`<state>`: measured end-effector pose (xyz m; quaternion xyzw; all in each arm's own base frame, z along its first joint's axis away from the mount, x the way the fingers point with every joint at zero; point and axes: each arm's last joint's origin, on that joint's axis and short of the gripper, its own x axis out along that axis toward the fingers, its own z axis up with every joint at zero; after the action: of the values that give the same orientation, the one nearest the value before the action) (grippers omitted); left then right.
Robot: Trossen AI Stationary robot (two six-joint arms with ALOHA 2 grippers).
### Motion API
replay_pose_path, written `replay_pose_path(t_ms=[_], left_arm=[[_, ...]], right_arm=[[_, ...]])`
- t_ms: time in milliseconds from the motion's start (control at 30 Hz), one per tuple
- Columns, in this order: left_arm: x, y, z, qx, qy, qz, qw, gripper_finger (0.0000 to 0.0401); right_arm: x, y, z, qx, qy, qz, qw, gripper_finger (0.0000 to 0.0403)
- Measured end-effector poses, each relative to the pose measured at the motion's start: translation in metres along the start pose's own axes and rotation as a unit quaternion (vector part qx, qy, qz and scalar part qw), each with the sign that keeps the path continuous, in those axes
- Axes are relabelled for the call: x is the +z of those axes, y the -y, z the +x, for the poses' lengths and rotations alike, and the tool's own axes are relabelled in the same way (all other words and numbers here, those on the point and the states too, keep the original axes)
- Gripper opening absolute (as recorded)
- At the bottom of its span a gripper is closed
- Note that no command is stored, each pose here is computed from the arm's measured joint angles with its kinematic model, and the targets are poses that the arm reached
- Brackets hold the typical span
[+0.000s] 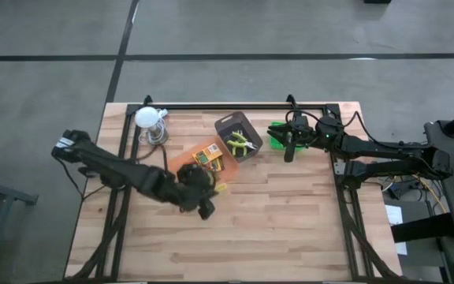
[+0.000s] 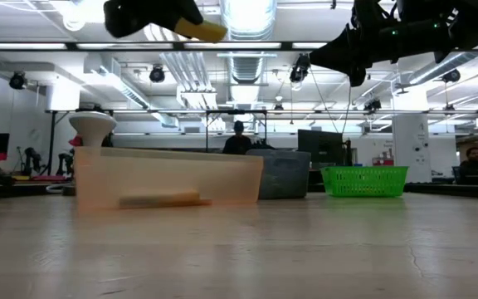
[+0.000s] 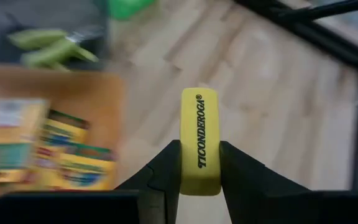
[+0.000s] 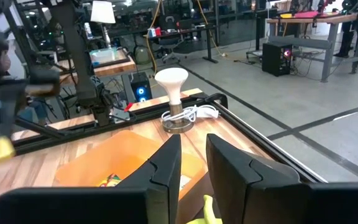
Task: Pick & Place School Supplies
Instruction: Put the yellow eraser into the green bin
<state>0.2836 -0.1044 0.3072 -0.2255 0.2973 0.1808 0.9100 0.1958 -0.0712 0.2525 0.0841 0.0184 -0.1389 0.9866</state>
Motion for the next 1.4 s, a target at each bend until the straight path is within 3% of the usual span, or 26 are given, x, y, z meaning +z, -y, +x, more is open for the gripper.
replay_pose_path(t_ms=[200, 467, 1000, 1267, 1400], left_arm=[[0.039, -0.008, -0.013, 0.023, -0.003, 0.082, 0.996, 0.0099], [0.076, -0.011, -0.026, 0.007, 0.031, 0.115, 0.993, 0.0099], [0.083, -0.026, -0.016, 0.021, 0.014, 0.106, 0.994, 0.0099], [0.085, -0.028, -0.015, 0.025, 0.015, 0.103, 0.994, 0.0099], [0.086, -0.030, -0.014, 0.028, 0.016, 0.101, 0.994, 0.0099]], right_arm=[[0.000, 0.000, 0.000, 0.000, 0.000, 0.000, 1.000, 0.0082], [0.000, 0.000, 0.000, 0.000, 0.000, 0.000, 1.000, 0.0081], [0.002, 0.001, 0.000, -0.006, 0.010, 0.001, 1.000, 0.0076], [0.002, -0.001, 0.000, 0.030, 0.001, 0.098, 0.995, 0.0086], [0.001, -0.003, 0.000, 0.043, -0.006, 0.189, 0.981, 0.0084]])
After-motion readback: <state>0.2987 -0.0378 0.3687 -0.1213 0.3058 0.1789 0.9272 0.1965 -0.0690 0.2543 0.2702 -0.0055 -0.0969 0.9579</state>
